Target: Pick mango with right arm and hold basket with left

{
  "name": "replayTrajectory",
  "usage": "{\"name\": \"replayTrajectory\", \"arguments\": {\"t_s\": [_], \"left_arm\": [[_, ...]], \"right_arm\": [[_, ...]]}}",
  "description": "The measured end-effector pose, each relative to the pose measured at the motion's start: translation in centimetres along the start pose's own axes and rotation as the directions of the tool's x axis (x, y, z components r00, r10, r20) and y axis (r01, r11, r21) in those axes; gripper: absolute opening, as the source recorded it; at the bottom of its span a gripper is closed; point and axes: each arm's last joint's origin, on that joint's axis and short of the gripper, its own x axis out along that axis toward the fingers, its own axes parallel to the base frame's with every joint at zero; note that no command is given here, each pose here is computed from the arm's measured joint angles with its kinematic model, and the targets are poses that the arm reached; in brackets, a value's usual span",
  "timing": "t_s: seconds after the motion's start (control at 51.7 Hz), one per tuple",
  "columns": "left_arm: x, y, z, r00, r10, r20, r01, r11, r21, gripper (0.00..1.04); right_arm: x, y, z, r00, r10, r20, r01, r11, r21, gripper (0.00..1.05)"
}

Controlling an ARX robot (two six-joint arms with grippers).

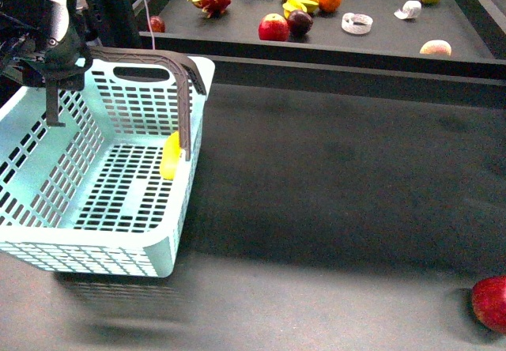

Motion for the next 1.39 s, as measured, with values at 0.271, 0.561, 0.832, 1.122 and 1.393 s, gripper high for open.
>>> {"name": "replayTrajectory", "arguments": {"t_s": [0.271,0.561,0.832,1.122,1.393], "left_arm": [[-0.6,0.7,-0.6,0.997,0.068,0.024,-0.069,0.998,0.007,0.7],[-2.2,-0.4,-0.3,0.999,0.024,0.021,-0.024,1.0,-0.017,0.97],[-3.4,-1.5,0.2,1.0,-0.015,0.024,0.016,0.999,-0.038,0.97],[-7.5,-2.5,1.4,0.997,-0.048,0.062,0.048,0.999,-0.011,0.97],[-13.6,-2.3,4.7,0.982,-0.117,0.146,0.111,0.992,0.054,0.97]], "right_arm": [[0.0,0.0,0.0,1.0,0.0,0.0,0.0,1.0,0.0,0.96],[0.0,0.0,0.0,1.0,0.0,0.0,0.0,1.0,0.0,0.96],[0.0,0.0,0.0,1.0,0.0,0.0,0.0,1.0,0.0,0.96],[0.0,0.0,0.0,1.0,0.0,0.0,0.0,1.0,0.0,0.96],[0.0,0.0,0.0,1.0,0.0,0.0,0.0,1.0,0.0,0.96]]}}
